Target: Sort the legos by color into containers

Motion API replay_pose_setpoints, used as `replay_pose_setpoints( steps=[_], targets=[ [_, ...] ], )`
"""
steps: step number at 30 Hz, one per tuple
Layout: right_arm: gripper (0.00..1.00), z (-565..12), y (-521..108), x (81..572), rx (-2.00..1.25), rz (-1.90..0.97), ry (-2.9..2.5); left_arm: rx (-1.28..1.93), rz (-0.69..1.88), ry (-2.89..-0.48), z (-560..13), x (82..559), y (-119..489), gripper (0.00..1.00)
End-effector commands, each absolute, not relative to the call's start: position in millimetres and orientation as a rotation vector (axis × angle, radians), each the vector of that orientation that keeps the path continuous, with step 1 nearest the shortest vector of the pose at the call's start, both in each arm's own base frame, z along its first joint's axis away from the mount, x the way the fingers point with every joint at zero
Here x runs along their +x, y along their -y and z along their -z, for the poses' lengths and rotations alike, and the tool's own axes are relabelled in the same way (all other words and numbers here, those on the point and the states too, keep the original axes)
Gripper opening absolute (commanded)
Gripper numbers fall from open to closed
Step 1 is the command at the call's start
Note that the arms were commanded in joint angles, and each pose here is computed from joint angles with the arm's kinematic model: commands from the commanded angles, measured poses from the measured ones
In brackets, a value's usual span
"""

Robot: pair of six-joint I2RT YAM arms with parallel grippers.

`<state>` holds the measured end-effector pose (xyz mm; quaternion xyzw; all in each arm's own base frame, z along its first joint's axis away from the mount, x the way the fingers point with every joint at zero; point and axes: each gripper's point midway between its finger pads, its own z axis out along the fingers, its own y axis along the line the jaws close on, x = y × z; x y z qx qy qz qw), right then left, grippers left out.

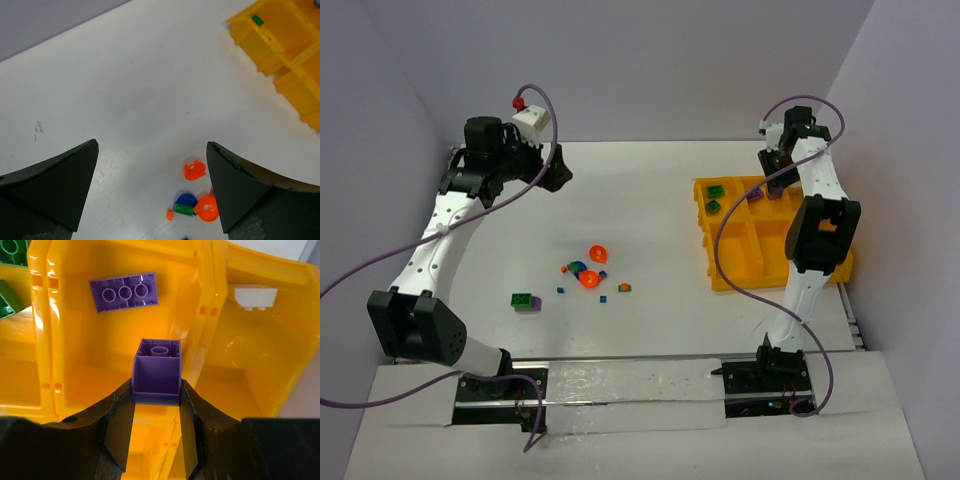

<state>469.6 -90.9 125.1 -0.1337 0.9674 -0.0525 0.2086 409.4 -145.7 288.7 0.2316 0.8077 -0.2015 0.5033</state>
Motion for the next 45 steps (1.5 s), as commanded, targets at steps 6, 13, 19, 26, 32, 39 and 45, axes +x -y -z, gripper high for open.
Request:
replay_pose_setpoints(
  steps=[6, 13, 19, 26, 32, 39, 45],
  targets=[
    [0.14, -120, 84, 479, -0.430, 0.202, -2.686, 0.766, 0.440, -2.167, -213, 352, 96, 0.98],
    [0.59, -120, 76, 471, -0.457, 0.196, -2.696, 1.240, 0.400, -2.153, -157, 264, 67, 0.97],
    [0.77, -153, 66, 477, -0.439, 0.203, -2.633, 1.483, 0.416, -2.076, -136, 220, 64, 0.96],
    [0.97, -206, 51, 485, -0.376, 0.158, -2.528, 1.630, 0.475, -2.099, -107, 194, 57, 0.93],
    [1.00, -251, 15, 481, -0.383, 0.035, -2.409, 1.686, 0.437, -2.111, -94, 201, 49, 0.89],
    [1.00, -268, -7, 476, -0.434, -0.029, -2.363, 1.760, 0.390, -2.085, -78, 211, 42, 0.86],
    [1.00, -274, -10, 473, -0.459, -0.048, -2.352, 1.836, 0.427, -2.064, -63, 210, 41, 0.85]
  ],
)
